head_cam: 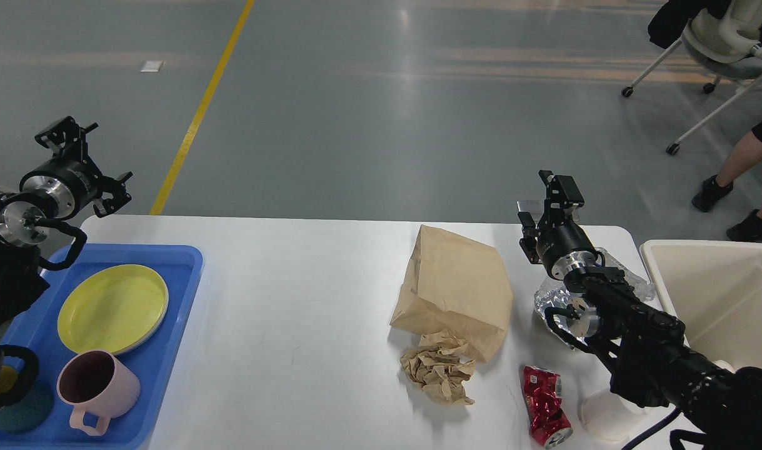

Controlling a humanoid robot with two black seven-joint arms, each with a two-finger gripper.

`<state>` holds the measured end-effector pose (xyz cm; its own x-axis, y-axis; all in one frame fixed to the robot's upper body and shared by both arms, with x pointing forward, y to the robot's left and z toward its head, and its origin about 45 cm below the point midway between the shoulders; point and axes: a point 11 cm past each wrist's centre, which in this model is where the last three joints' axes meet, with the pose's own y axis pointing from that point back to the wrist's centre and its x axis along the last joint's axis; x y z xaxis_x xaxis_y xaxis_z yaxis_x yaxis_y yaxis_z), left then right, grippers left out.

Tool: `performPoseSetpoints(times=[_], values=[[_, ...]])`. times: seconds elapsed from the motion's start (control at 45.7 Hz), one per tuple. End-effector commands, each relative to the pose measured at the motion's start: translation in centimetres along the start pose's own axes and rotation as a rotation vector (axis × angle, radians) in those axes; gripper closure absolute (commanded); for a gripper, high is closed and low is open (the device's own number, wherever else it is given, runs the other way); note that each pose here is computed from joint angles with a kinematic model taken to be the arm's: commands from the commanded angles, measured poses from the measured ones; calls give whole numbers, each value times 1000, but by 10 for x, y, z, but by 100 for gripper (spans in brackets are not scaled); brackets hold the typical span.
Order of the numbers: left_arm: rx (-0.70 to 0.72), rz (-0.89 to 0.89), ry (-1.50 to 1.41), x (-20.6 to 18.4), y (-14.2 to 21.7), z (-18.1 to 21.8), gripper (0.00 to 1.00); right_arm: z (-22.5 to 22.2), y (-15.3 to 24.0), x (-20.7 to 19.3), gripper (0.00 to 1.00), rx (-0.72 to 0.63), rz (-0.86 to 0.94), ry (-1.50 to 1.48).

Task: Tidy desktop
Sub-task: 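Raise the left gripper away from the tray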

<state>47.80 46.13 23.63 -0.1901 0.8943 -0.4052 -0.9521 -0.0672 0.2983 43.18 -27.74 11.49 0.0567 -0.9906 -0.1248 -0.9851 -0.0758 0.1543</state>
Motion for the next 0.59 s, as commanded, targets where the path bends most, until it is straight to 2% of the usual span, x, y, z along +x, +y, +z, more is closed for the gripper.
performPoseSetpoints(times=[0.0,0.153,0.284,0.569], values=[[-50,-12,108,-3,0,6,4,0,0,0,0,0,0,0],[-49,-22,135,-11,-4,1,4,0,0,0,0,0,0,0],[-43,-59,136,-34,-11,-1,4,0,0,0,0,0,0,0],[-51,-45,140,-26,-9,2,4,0,0,0,0,0,0,0]])
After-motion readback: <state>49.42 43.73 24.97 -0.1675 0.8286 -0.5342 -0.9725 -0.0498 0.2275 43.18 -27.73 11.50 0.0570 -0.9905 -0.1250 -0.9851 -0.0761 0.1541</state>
